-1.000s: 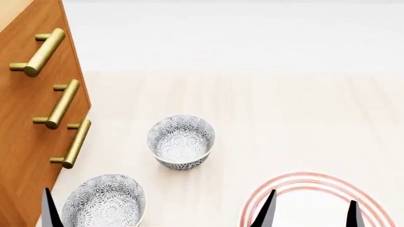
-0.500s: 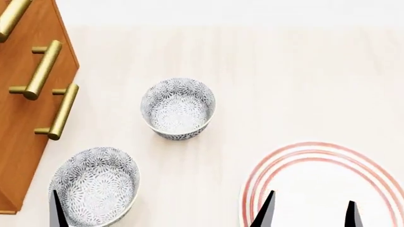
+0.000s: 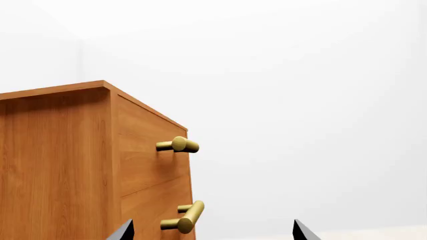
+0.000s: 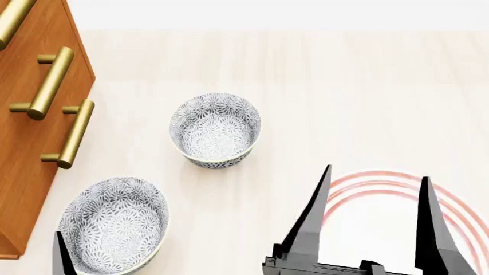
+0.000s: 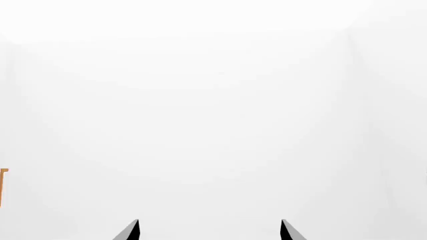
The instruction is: Pick up the bowl and put it in the front on the plate.
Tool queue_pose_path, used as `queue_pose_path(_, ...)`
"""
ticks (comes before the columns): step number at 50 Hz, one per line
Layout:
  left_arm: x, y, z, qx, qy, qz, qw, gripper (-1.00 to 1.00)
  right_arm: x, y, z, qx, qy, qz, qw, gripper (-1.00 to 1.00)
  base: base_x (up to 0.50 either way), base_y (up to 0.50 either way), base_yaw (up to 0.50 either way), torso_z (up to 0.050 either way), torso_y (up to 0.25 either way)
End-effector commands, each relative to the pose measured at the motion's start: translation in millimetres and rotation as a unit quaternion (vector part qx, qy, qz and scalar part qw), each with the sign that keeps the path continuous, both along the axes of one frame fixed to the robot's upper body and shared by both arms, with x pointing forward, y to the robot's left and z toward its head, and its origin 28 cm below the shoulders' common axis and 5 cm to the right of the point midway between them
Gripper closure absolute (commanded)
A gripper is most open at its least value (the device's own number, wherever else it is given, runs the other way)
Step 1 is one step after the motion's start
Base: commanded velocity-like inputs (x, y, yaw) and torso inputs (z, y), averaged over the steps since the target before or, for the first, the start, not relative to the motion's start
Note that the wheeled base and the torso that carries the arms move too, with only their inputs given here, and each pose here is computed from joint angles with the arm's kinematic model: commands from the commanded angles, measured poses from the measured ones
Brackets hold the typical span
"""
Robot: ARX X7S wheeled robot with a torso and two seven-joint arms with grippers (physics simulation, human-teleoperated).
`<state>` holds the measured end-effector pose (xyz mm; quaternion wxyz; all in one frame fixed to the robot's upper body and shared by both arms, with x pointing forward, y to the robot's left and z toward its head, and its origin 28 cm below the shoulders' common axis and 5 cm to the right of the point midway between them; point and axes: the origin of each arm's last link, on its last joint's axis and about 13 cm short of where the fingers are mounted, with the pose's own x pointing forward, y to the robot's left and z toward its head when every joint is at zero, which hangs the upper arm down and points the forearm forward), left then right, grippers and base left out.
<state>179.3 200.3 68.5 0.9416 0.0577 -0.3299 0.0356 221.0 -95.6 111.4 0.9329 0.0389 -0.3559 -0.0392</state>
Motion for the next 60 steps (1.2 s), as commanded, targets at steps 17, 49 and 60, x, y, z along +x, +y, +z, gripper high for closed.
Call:
queue_pose_path(17,0.5,-1.2,-5.3,-0.007,0.023,-0.005,1.0,-1.0,164.6,14.8,110.1,-0.059,0.4,0.05,0.913,-1.0,0.0,0.0,0.0,0.0,0.0)
queue_pose_path(49,-1.8,-4.0,-12.1,-0.006,0.043,-0.015,0.999,-1.0,206.7,34.1,121.0,0.106,0.504,0.079,0.854,-1.0,0.0,0.0,0.0,0.0,0.0)
queue_pose_path(60,-2.5,-4.5,-12.4,-0.006,0.042,-0.017,0.999,-1.0,203.6,41.9,112.4,0.111,0.523,0.091,0.84,-1.0,0.0,0.0,0.0,0.0,0.0)
